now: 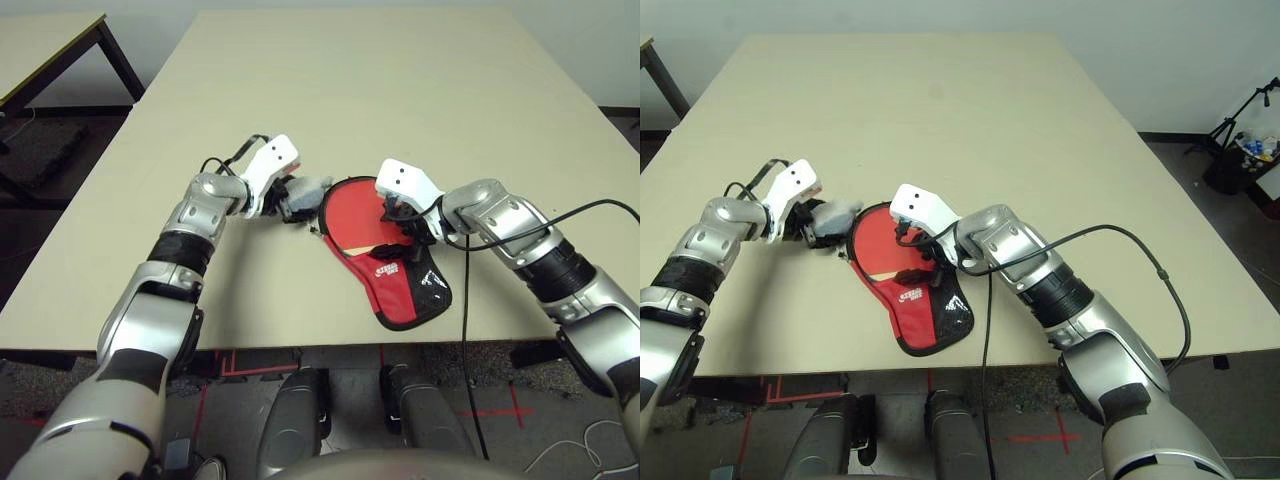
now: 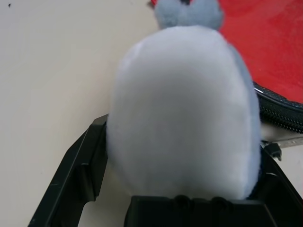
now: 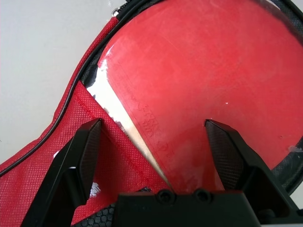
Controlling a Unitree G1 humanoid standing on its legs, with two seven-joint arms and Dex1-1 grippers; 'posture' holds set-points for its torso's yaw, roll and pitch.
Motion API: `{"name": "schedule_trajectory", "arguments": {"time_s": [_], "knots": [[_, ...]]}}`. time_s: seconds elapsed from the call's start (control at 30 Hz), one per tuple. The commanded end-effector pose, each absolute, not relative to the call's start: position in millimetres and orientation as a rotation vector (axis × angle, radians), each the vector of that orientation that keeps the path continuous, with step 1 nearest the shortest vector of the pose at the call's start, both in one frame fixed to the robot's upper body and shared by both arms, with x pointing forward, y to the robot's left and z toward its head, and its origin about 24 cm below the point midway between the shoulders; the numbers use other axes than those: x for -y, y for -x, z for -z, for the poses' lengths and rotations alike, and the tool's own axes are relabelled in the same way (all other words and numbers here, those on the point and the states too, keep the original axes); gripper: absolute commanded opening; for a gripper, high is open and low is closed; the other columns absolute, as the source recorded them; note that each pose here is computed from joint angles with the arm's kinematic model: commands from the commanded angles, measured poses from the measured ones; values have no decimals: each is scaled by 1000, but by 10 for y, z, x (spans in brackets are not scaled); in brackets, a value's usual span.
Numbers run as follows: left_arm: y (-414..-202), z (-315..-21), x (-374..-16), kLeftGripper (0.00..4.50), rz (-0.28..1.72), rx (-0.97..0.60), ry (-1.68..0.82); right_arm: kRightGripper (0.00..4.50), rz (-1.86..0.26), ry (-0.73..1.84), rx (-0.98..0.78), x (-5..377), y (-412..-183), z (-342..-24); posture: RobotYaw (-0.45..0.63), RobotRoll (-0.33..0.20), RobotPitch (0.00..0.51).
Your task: Store the ping-pong paddle in its case and zip it.
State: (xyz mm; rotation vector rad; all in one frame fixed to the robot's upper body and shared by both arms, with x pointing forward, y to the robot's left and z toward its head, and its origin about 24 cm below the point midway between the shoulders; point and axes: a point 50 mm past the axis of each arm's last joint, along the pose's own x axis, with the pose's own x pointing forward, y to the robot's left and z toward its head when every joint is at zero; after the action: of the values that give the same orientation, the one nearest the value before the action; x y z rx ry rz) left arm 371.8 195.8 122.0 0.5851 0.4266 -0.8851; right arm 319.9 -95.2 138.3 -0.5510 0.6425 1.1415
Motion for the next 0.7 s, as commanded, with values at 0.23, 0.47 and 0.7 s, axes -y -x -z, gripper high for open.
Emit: {"name": "schedule_trajectory", "arguments": {"time_s": [0.23, 0.47, 0.7], "knots": [[-3710, -1254, -1982, 2305, 932, -447, -568, 4500, -1149, 535, -639, 947, -3198, -1362, 3, 0, 99], [-3750, -1273, -1947, 645, 913, -396, -562, 4500, -1157, 537, -651, 953, -3174, -1315, 3, 0, 107], [-3957, -1395, -2013, 575, 680, -335, -547, 4500, -1162, 536, -678, 967, -3146, -1254, -2, 0, 118]]}}
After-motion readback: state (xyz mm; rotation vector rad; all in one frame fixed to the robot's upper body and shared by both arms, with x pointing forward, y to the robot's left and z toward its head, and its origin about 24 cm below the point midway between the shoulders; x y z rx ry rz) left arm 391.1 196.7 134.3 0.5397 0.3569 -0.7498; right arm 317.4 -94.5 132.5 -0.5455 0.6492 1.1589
